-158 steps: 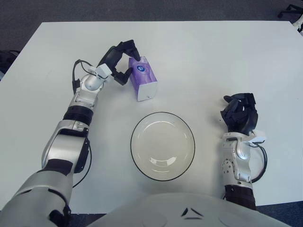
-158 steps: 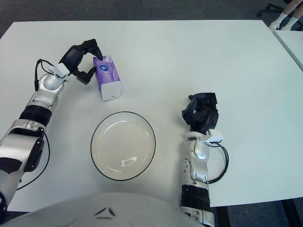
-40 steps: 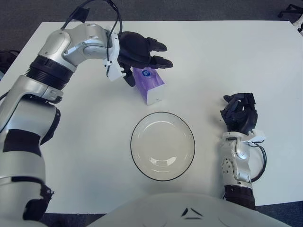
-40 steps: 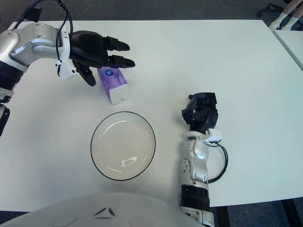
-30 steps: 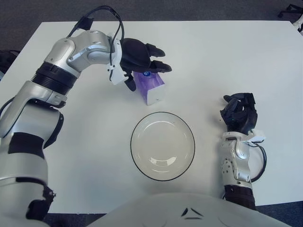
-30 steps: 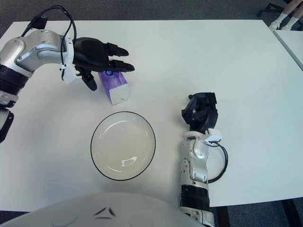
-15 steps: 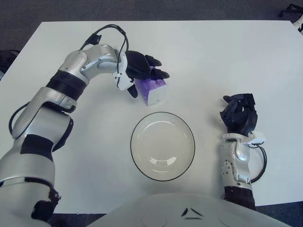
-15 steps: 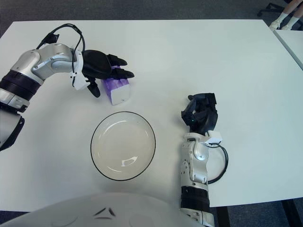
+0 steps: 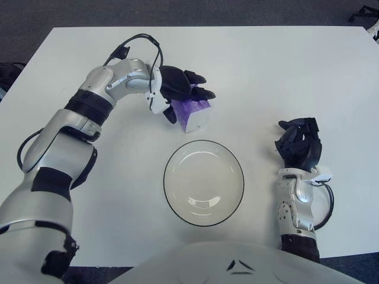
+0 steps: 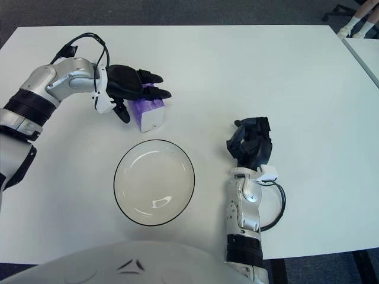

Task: Put the tissue paper into the plate.

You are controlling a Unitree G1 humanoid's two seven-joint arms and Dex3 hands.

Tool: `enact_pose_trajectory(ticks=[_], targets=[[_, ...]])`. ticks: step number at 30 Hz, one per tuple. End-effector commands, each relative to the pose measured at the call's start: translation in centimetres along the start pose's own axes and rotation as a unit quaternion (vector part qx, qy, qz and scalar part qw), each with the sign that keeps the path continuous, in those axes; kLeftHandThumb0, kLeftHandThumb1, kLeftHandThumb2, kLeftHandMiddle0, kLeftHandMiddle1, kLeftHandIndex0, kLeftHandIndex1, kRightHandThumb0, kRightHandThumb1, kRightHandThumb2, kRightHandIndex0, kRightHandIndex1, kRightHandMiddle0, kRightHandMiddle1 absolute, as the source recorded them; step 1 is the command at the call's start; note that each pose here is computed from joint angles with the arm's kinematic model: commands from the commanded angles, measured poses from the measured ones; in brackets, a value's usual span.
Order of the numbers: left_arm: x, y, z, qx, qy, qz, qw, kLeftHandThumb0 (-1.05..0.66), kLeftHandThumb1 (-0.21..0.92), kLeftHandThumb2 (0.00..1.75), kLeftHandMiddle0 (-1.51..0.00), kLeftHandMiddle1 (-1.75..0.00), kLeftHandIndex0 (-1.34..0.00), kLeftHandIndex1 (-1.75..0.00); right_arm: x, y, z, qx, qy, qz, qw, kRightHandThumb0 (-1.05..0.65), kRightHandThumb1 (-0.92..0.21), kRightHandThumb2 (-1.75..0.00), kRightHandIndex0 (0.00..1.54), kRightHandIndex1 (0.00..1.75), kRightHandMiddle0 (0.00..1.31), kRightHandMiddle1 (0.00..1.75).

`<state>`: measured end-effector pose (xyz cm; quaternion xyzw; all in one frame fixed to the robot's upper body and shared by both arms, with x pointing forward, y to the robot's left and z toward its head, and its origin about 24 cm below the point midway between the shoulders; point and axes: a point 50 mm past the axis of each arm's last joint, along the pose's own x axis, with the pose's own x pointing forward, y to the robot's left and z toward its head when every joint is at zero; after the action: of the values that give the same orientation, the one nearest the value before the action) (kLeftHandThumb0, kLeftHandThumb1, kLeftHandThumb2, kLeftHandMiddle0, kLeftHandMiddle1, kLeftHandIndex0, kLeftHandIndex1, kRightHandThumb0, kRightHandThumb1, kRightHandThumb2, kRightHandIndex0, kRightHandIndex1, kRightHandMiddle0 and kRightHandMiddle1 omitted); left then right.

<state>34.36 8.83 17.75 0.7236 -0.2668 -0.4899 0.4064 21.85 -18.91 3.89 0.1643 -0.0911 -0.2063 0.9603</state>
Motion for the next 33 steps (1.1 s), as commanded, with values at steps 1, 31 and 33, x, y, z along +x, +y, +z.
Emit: enact_pose_trajectory(ticks=[1,31,33], targets=[[2.0,-2.2,0.7,-0.014,-0.009,-0.034,0.999,-1.05,0.92,0.36,0.0,0.0,0.0,0.0,-3.1,-1.9,-4.0,-0.004,0.124,-0.061,0.99,-0.41,-0.53,-1.05,0.67,1.6,0.44,1.75],[5.4,-7.1,1.2,0.052,0.013,0.031,0.998,0.0,0.21,1.34,-0.42,-1.66,-0.02,-1.62,-3.2,-2.3,-3.8,-0.007,0.127,-0.069,0.989,-0.41,-0.56,-1.02,0.66,1.6,0.42,1.75],[5.3,-7.3,1.1,0.059,0.015,0.055,0.997,0.0,0.17,1.39,-0.63,-1.57,-0.27,-1.68,-3.2,-2.3,-3.8,-0.006,0.127,-0.069,0.99,-0.41,-0.56,-1.02,0.66,1.6,0.42,1.75]])
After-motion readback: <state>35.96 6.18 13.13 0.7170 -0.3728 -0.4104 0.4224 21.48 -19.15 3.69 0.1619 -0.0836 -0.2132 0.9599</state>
